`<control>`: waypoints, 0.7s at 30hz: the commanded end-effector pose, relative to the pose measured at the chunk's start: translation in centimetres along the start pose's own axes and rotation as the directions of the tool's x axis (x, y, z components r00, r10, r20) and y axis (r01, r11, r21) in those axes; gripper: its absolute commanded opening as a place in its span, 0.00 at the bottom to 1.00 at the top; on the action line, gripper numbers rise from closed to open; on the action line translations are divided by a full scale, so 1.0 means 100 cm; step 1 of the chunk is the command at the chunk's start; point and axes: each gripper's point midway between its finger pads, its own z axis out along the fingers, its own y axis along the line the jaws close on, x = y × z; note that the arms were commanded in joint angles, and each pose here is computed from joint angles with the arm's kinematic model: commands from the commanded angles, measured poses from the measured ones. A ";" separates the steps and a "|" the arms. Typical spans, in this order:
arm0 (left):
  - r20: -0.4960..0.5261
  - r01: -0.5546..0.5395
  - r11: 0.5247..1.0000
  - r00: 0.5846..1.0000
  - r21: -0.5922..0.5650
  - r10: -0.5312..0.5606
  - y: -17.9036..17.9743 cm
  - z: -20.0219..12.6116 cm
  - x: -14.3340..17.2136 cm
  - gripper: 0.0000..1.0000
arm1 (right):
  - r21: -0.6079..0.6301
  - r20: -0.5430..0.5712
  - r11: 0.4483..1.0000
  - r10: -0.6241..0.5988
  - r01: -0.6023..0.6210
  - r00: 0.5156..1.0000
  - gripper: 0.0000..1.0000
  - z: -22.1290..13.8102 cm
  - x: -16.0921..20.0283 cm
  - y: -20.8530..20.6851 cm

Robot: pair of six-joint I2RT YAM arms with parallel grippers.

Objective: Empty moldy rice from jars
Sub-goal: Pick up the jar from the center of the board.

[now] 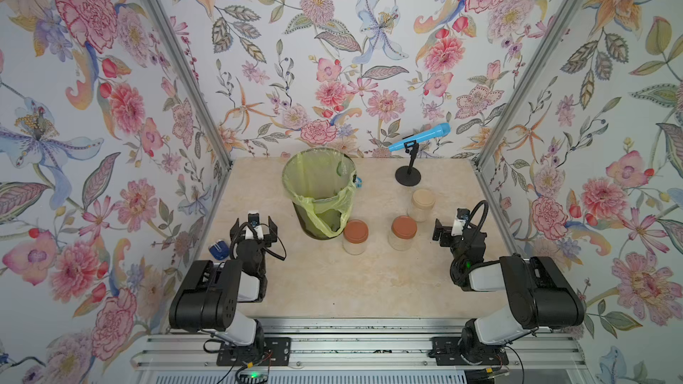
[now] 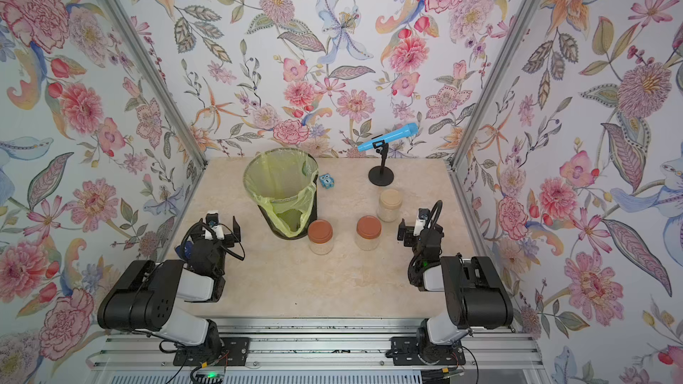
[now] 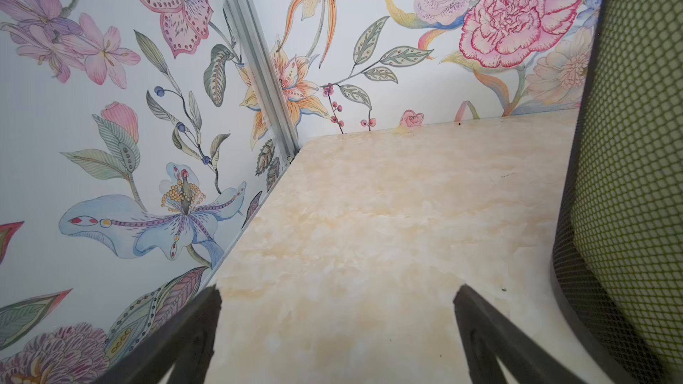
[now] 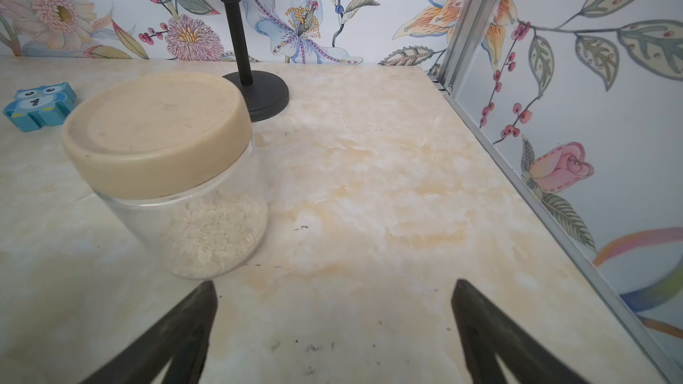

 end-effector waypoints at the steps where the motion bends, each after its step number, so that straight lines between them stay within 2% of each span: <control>1: 0.044 0.010 1.000 0.999 0.028 -0.011 -0.007 0.004 -0.012 1.00 | -0.006 0.033 1.000 0.013 -0.013 0.999 1.00 0.001 -0.010 0.001; 21: 0.041 0.010 0.999 0.999 0.030 -0.012 -0.007 0.004 -0.012 1.00 | -0.005 0.034 1.000 0.014 -0.014 0.999 1.00 0.001 -0.010 0.000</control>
